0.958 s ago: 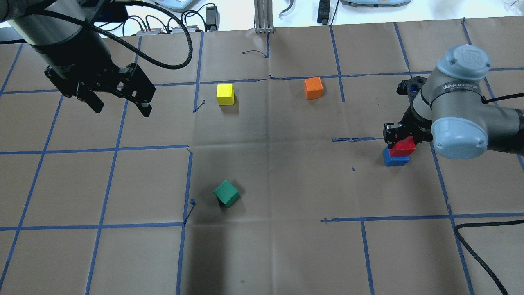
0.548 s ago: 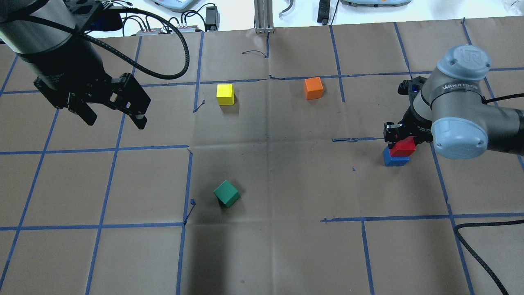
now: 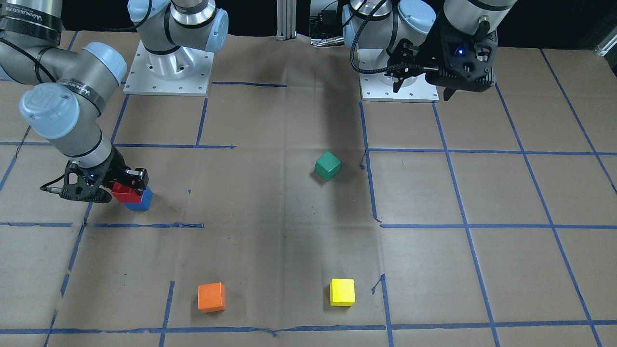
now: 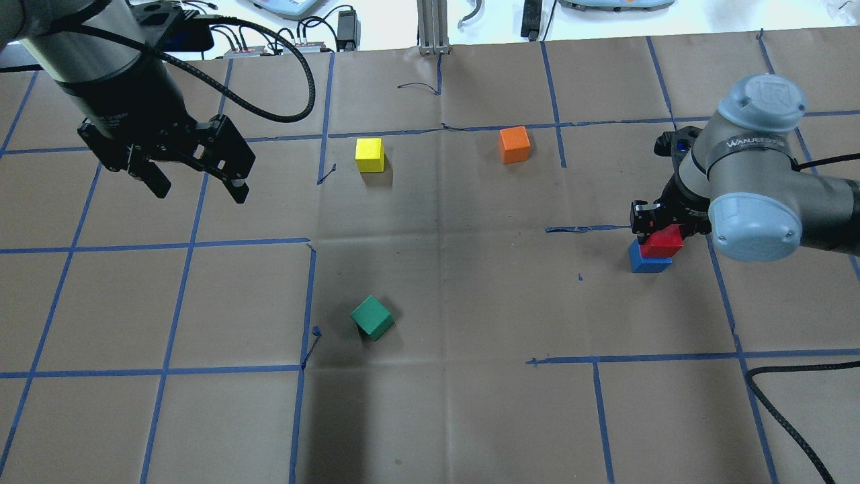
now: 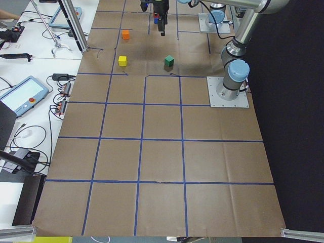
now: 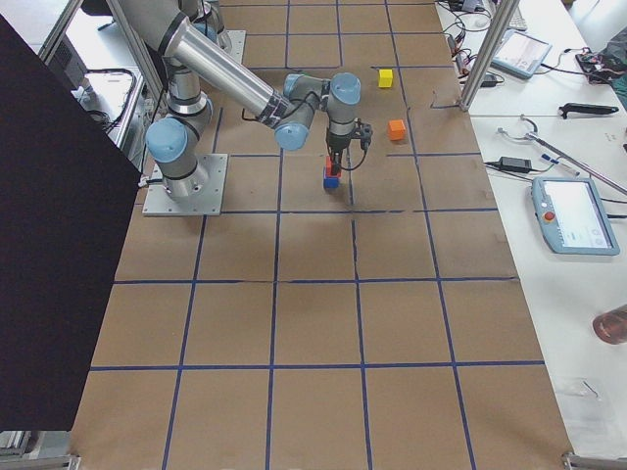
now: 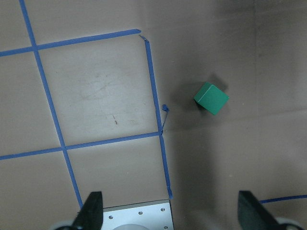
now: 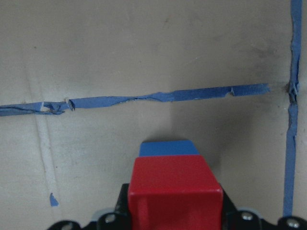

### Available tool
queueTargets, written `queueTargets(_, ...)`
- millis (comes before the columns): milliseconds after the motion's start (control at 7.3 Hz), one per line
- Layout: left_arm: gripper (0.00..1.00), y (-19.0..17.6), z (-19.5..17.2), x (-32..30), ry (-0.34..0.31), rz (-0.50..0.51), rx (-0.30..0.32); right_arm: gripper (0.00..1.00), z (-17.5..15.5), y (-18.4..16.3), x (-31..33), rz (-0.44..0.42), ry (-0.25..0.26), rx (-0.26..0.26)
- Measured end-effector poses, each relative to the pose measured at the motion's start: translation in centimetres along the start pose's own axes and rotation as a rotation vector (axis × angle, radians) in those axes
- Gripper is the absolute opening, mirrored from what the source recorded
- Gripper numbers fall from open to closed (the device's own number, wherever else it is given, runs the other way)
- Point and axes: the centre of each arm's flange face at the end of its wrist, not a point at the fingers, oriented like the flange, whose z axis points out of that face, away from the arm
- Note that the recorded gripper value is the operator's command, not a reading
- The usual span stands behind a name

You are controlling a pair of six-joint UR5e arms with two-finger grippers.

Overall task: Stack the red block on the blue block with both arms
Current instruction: 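Lower the red cube onto the blue cube with the right gripper, then open the right gripper and raise it off the stacked cubes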

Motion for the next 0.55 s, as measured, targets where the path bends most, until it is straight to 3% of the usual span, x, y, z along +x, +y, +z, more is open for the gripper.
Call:
queueTargets(137, 1.00, -0.6, 0.3, -0.1, -0.001, -0.001, 0.004, 0.13, 0.0, 0.0, 0.1, -0.003, 0.000, -0.002)
queueTargets(274, 1.00, -0.6, 0.1, -0.1, -0.003, -0.003, 0.015, 0.32, 0.0, 0.0, 0.1, -0.008, 0.000, -0.002)
queueTargets(411, 1.00, -0.7, -0.3, -0.1, -0.007, -0.002, 0.036, 0.81, 0.0, 0.0, 0.1, -0.010, 0.000, -0.002)
queueTargets(548, 1.00, -0.7, -1.0, -0.2, -0.021, 0.004, 0.071, 1.00, 0.0, 0.0, 0.2, -0.012, 0.001, -0.001)
